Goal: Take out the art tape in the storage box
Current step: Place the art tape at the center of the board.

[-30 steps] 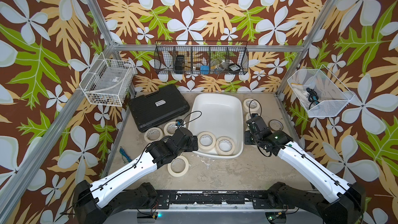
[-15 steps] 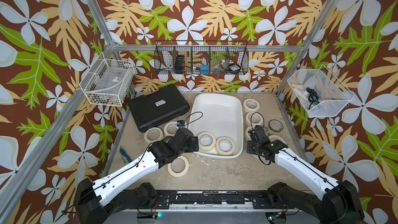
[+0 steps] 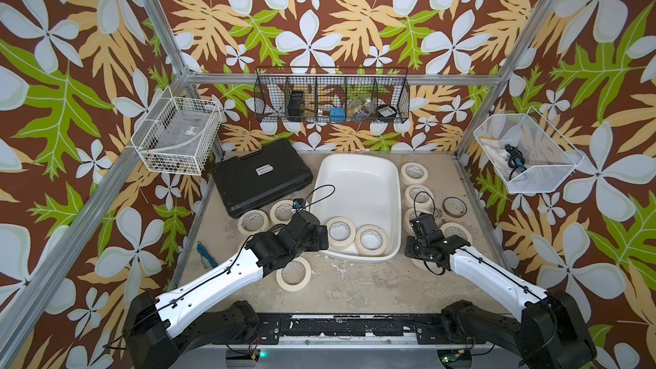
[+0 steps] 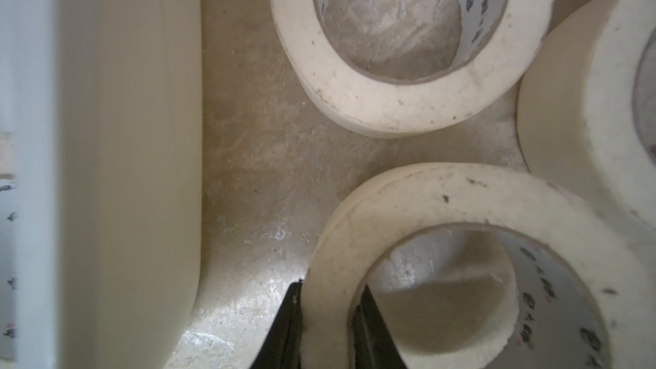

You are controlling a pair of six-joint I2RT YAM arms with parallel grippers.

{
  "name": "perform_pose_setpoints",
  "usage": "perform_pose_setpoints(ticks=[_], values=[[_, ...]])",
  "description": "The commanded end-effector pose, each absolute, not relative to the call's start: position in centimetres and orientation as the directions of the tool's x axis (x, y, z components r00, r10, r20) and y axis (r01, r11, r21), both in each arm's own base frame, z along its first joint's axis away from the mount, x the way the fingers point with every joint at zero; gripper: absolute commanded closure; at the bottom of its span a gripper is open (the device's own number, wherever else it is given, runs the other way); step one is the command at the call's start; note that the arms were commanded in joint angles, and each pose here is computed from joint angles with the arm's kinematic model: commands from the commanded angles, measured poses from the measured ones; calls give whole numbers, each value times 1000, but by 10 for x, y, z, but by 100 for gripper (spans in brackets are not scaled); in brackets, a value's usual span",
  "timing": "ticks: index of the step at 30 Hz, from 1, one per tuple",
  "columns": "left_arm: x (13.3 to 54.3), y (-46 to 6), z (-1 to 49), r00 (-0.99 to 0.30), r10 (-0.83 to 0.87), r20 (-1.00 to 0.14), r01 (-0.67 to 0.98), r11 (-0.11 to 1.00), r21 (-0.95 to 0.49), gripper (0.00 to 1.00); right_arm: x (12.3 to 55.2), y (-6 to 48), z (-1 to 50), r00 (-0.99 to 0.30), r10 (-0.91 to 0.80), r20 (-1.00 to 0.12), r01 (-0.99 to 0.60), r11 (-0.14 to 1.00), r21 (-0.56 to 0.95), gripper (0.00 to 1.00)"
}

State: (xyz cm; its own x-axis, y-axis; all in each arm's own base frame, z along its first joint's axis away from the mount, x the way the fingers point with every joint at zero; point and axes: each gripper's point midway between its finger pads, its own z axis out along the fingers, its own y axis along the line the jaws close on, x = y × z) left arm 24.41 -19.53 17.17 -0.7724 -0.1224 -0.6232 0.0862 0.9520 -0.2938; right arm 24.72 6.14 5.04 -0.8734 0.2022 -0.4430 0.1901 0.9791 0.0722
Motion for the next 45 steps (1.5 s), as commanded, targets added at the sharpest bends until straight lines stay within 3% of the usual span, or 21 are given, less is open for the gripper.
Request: perform_pose_setpoints(ticks=[1,9,13,20,28,32,45], values=[[247,-201,177,-768,-134,-626,96,943,-319,3,257,54,54,-843,212,-495,215,975,51,93],[246,-201,174,-773,-134,-620,92,943,-319,3,270,41,47,-831,244,-500,254,966,48,90],[247,-202,176,-772,-139,-621,91,942,-323,3,272,35,39,-837,235,-495,253,967,31,82],[247,-203,173,-778,-135,-614,89,943,-320,3,280,20,38,-828,271,-490,290,956,39,77],[247,-204,174,-778,-135,-614,91,942,-322,3,283,8,40,-813,301,-498,322,946,47,55],[248,-205,174,-778,-132,-614,93,943,-320,4,283,9,43,-809,304,-503,319,946,58,50],[270,-235,179,-799,6,-601,180,957,-230,7,284,39,101,-795,282,-537,208,958,196,48]])
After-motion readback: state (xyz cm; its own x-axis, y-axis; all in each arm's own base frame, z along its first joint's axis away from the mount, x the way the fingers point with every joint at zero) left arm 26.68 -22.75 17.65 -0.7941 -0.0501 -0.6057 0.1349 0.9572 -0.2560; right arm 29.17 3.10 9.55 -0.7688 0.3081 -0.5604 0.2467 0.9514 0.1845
